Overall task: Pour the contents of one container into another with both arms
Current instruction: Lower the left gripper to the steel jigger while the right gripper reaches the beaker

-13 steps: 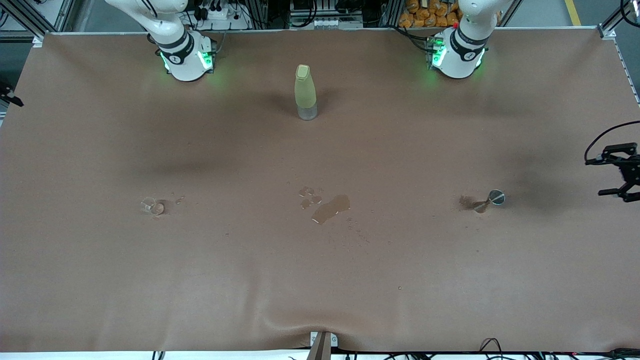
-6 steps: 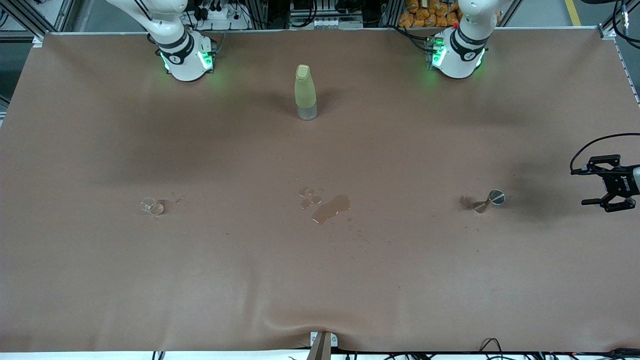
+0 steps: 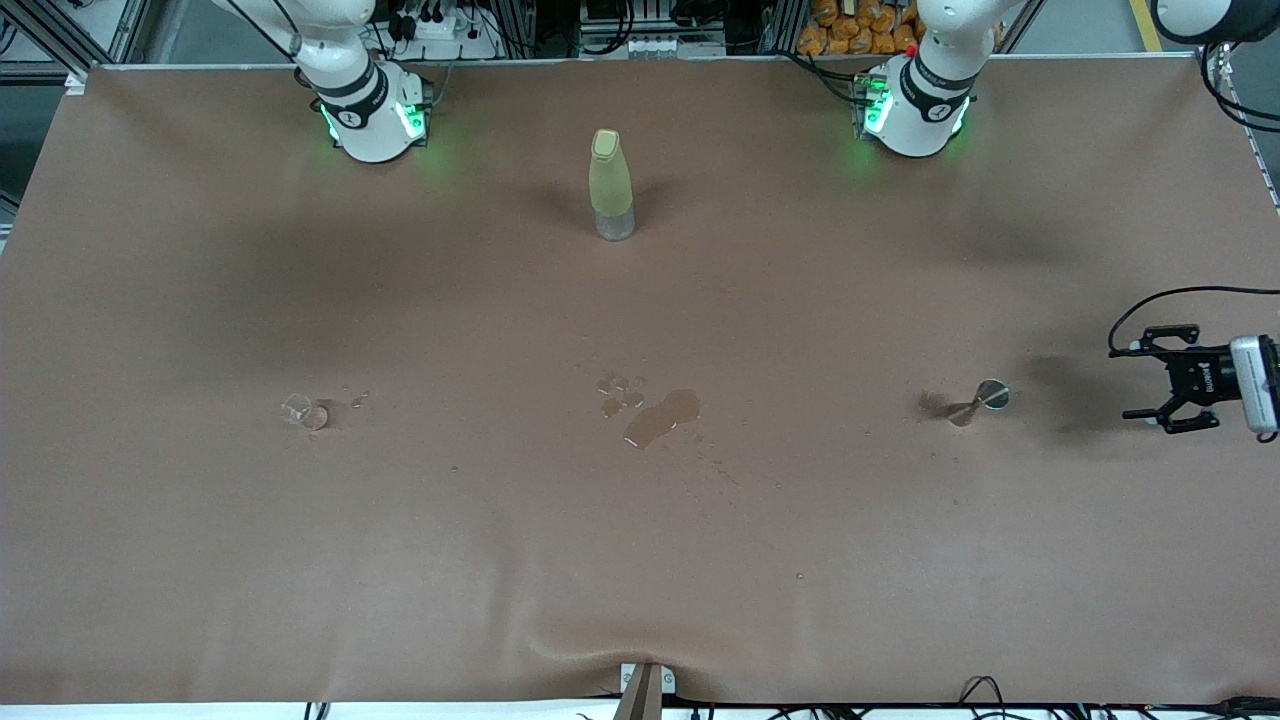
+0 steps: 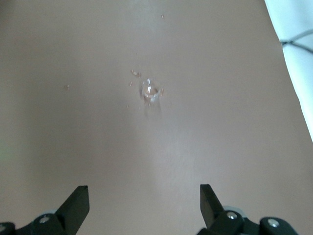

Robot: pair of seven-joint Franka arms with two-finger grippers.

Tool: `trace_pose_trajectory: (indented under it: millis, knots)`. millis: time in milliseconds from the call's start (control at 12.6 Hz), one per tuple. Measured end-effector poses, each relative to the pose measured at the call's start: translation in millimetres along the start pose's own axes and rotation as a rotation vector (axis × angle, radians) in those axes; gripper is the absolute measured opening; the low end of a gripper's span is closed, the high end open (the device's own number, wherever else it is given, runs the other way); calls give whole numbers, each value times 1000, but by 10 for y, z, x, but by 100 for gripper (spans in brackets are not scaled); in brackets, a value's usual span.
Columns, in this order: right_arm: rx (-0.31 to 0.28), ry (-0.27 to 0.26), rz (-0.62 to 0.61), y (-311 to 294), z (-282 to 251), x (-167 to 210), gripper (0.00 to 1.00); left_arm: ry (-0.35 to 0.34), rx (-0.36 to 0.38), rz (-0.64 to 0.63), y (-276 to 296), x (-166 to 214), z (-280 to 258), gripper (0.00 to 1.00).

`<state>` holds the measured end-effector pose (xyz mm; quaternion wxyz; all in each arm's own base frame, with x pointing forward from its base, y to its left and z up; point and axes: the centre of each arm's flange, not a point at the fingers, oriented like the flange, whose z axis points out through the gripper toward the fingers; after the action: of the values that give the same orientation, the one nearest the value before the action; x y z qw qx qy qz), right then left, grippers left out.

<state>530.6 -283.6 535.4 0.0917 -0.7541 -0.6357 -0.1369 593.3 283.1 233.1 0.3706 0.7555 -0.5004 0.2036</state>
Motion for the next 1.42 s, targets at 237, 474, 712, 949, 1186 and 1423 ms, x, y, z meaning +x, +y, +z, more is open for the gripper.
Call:
trace_pose_trajectory:
  millis: [237,474,712,949,1186,1423]
  knots:
    - [-4,136,-70,150,494,-324,100,90,-60,13,-116,-26,442,100]
    - [-4,252,-124,263,948,-451,100,179,-122,46,-216,84,934,100]
    - [-4,368,-165,328,1364,-530,100,224,-145,82,-255,23,1183,100]
    - [-1,478,-195,350,1847,-659,100,258,-155,97,-254,-53,1258,100]
    - [4,571,-208,328,2337,-810,100,345,-167,121,-248,-58,1387,100]
    - [11,662,-218,269,2741,-905,100,409,-170,133,-271,-156,1588,100]
